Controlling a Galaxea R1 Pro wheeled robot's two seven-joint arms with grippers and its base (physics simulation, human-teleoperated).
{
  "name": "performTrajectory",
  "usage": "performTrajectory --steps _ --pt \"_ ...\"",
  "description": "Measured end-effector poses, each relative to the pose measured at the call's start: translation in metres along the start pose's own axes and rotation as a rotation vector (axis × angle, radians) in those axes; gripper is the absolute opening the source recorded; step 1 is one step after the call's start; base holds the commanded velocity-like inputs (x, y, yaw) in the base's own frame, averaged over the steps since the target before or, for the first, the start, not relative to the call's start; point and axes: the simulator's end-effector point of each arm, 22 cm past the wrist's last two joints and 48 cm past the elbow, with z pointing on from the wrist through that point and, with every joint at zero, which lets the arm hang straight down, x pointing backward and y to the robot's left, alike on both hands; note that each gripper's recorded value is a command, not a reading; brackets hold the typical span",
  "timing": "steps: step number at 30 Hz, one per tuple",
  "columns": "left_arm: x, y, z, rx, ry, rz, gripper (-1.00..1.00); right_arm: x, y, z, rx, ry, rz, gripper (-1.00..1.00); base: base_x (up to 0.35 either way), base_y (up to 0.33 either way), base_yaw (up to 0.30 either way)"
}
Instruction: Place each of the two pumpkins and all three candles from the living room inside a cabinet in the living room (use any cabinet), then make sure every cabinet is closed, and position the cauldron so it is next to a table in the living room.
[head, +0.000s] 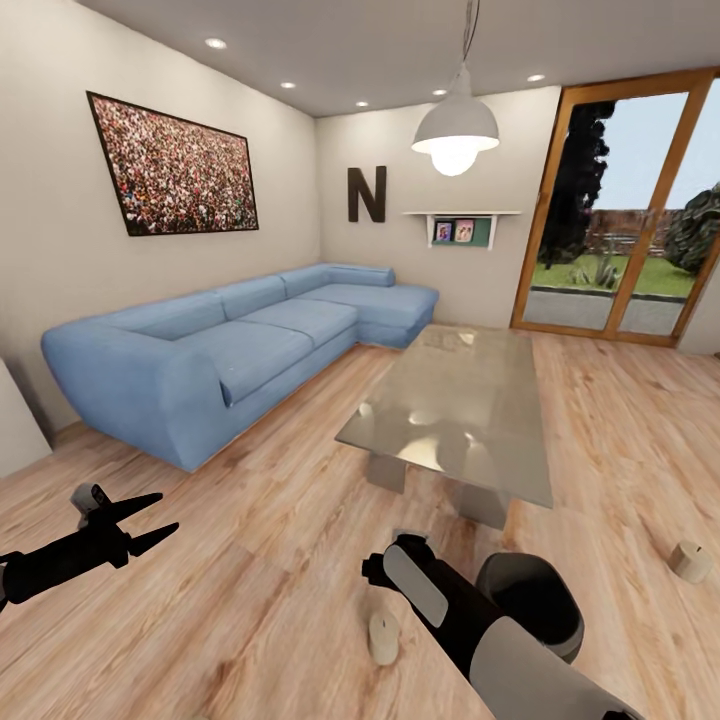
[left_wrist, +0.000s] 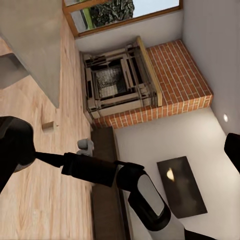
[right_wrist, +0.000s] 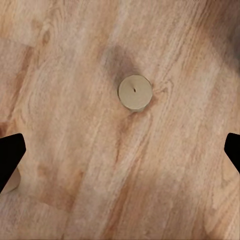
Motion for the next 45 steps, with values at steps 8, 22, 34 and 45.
performTrajectory --steps 8,22,34,45 --pt "0.000 0.000 0.000 0.000 0.000 0.000 1.00 0.027 0.014 0.015 -0.111 0.080 -0.024 1.00 0.006 0.002 0.000" --pt "0.001 -0.001 0.001 0.002 0.003 0.002 1.00 0.033 -0.001 0.027 -0.091 0.078 -0.039 1.00 0.045 0.009 0.000" --pt "0.001 -0.001 0.001 0.002 0.003 0.002 1.00 0.016 -0.002 0.028 -0.085 0.002 0.001 1.00 0.001 0.000 0.000" --pt "0.000 0.000 0.000 0.000 0.001 0.000 1.00 0.014 -0.003 0.028 -0.085 -0.005 0.002 1.00 0.100 -0.032 0.000"
